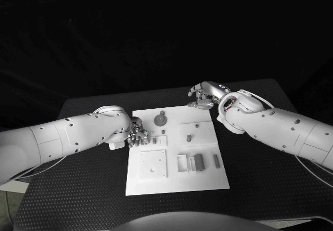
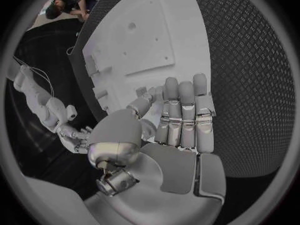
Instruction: Assemble the parts on the task board
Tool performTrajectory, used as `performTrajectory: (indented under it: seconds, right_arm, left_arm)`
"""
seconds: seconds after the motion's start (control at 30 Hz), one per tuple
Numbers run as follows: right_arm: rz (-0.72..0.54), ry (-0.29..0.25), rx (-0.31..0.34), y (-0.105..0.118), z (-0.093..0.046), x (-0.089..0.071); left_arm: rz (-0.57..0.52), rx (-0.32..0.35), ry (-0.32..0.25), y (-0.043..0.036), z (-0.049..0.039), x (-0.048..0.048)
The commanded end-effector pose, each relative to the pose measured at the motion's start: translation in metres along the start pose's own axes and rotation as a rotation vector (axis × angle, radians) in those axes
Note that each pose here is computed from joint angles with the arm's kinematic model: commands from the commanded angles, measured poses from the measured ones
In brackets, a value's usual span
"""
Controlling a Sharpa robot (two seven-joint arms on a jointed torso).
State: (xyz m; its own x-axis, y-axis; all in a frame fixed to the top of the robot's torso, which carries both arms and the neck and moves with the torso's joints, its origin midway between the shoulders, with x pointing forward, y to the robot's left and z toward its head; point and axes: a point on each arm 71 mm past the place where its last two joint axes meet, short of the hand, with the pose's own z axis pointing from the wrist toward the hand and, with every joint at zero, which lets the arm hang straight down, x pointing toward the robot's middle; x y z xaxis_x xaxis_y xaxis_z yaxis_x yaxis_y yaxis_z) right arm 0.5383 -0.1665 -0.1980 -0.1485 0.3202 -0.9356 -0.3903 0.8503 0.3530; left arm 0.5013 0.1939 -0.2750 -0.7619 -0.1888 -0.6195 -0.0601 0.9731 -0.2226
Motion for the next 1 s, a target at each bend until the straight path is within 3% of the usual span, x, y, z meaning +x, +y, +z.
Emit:
performTrajectory:
  seconds: [0.03,1.0]
  right_arm:
    - [-0.001,0.009,-0.004,0.0006,-0.0001,0.0008]
    - [-0.001,0.014,-0.001,-0.0004,-0.0001,0.0013]
  left_arm:
    - [0.051,-0.026,0.066,0.0029,0.0041,0.0160]
    - [0.006,-0.026,0.009,0.0051,0.0054,0.0106]
